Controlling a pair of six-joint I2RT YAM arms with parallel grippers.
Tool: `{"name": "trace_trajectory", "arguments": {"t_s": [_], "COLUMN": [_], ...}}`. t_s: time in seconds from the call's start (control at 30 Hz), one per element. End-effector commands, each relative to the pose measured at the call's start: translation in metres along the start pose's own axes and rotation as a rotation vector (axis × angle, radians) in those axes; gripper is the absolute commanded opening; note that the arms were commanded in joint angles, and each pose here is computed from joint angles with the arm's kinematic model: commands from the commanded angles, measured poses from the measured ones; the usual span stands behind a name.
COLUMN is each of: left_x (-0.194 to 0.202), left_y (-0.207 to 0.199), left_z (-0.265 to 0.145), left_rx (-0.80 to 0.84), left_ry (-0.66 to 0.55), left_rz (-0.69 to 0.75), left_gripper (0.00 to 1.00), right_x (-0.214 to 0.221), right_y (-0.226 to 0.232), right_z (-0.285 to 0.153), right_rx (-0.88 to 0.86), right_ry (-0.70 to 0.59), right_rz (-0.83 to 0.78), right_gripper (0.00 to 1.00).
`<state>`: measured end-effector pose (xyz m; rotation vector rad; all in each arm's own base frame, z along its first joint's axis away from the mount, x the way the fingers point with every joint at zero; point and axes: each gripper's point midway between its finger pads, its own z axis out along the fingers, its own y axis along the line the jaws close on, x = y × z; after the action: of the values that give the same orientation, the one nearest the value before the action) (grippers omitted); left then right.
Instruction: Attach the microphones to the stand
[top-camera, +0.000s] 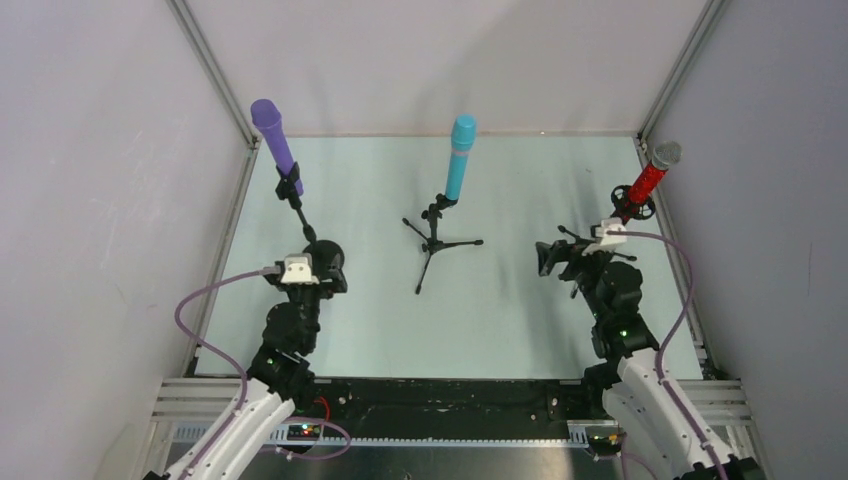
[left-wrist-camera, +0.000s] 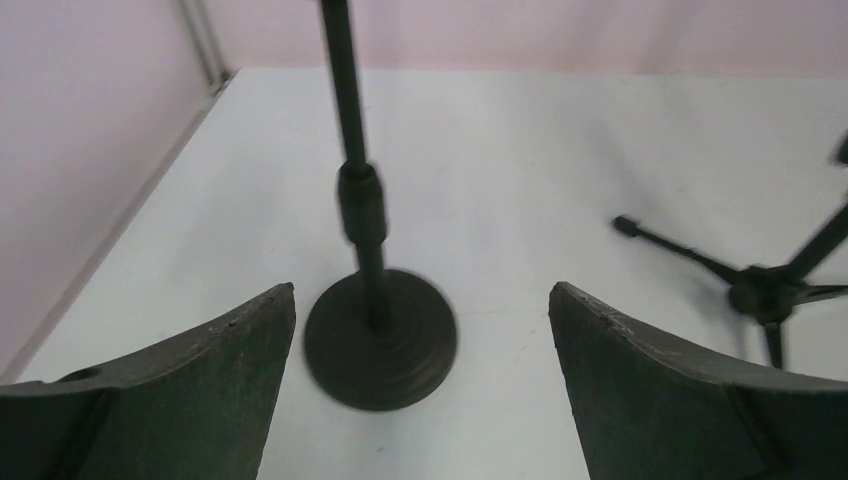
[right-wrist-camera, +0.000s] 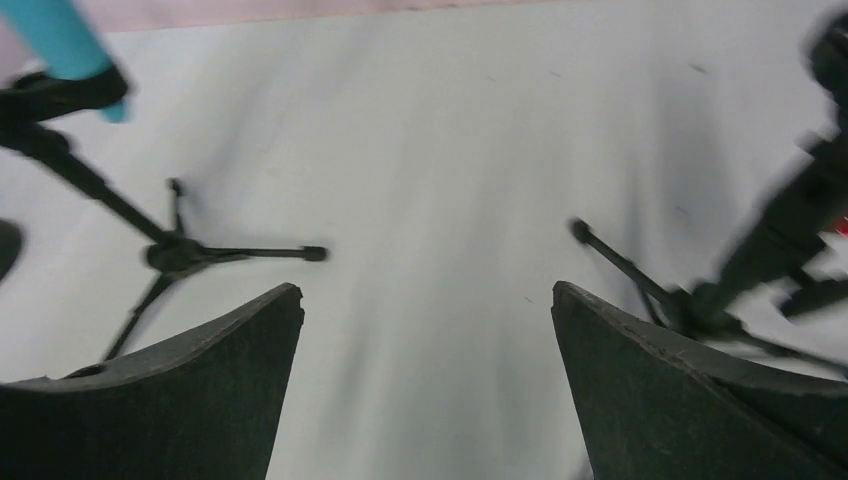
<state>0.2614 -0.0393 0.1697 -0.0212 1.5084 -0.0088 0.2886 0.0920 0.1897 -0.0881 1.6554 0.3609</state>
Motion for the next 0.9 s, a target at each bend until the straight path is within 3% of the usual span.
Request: {"name": "trace_trajectory", "arguments": {"t_s": [0.0, 0.1, 0.47, 0.87], "left_x": [0.012, 0.030, 0.026, 0.013], "left_y": [0.036, 0.044, 0.060, 0.068], "left_z": [-0.004, -0.006, 0.003, 0.036], "left_rx": [-0.183, -0.226, -0.303, -0.280], "left_ry": [0.003, 0.009, -0.033, -0.082], "left_rz": [0.080, 0.091, 0.202, 0.140], "left_gripper": [1.00, 1.00, 1.00, 1.00], "right_x": [0.029, 0.035, 0.050, 0.038], "right_y": [-0.043, -0.051, -0.076, -0.091], "right_z": [-0.014, -0.016, -0.006, 0.028], "right_rx": [0.131, 0.119, 0.167, 0.185], "right_ry": [0.062, 0.051, 0.005, -0.081], "right_rz": [0.021, 0.020, -0.096, -0.151], "right_gripper": [1.00, 0.99, 1.00, 0.99]}}
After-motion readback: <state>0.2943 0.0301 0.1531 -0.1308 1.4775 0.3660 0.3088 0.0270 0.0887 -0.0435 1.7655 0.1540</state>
